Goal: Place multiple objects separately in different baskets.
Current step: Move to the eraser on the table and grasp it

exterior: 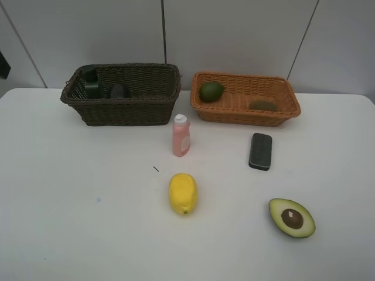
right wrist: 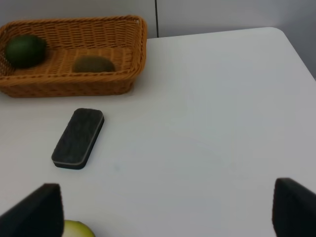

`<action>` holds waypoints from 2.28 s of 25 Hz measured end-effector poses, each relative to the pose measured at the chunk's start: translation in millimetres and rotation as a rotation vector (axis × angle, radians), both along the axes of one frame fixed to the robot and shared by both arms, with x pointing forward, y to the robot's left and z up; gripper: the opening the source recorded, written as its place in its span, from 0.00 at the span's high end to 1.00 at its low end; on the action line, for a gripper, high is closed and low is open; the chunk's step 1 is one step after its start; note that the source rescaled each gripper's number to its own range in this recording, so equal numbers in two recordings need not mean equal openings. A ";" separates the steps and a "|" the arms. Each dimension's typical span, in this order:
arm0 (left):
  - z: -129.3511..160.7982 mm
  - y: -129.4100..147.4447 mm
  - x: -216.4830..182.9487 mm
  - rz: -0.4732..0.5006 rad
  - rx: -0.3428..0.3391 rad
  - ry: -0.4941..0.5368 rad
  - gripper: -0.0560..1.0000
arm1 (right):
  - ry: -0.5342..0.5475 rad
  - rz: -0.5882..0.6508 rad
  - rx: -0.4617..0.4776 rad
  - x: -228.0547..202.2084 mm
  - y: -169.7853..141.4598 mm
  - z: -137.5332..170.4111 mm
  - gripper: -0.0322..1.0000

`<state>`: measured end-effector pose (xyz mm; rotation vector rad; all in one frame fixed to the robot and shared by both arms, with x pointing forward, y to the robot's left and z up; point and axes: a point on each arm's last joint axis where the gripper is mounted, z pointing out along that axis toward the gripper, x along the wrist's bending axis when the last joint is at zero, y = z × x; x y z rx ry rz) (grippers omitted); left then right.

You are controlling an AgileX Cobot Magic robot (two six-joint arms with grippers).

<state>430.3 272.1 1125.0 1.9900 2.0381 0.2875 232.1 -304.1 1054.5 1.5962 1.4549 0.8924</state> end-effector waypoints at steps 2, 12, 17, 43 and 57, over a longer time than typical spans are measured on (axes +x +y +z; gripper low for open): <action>-7.2 4.1 -34.4 -0.002 -0.016 -0.022 0.01 | 0.000 0.000 0.000 0.0 0.0 0.0 0.00; -55.5 19.2 -156.5 -0.123 -0.034 -0.250 0.01 | 0.000 0.000 0.000 0.0 0.0 0.0 0.00; -73.9 24.4 -201.1 -0.171 -0.044 -0.475 0.01 | 0.000 0.000 0.000 0.0 0.0 0.0 0.00; -78.9 23.3 -204.4 -0.238 -0.025 -0.670 0.01 | 0.000 -0.001 -0.001 0.0 -0.1 0.0 0.00; -78.8 23.3 -204.4 -0.237 -0.024 -0.671 0.01 | 0.145 -0.021 0.006 49.8 -3.0 12.5 0.00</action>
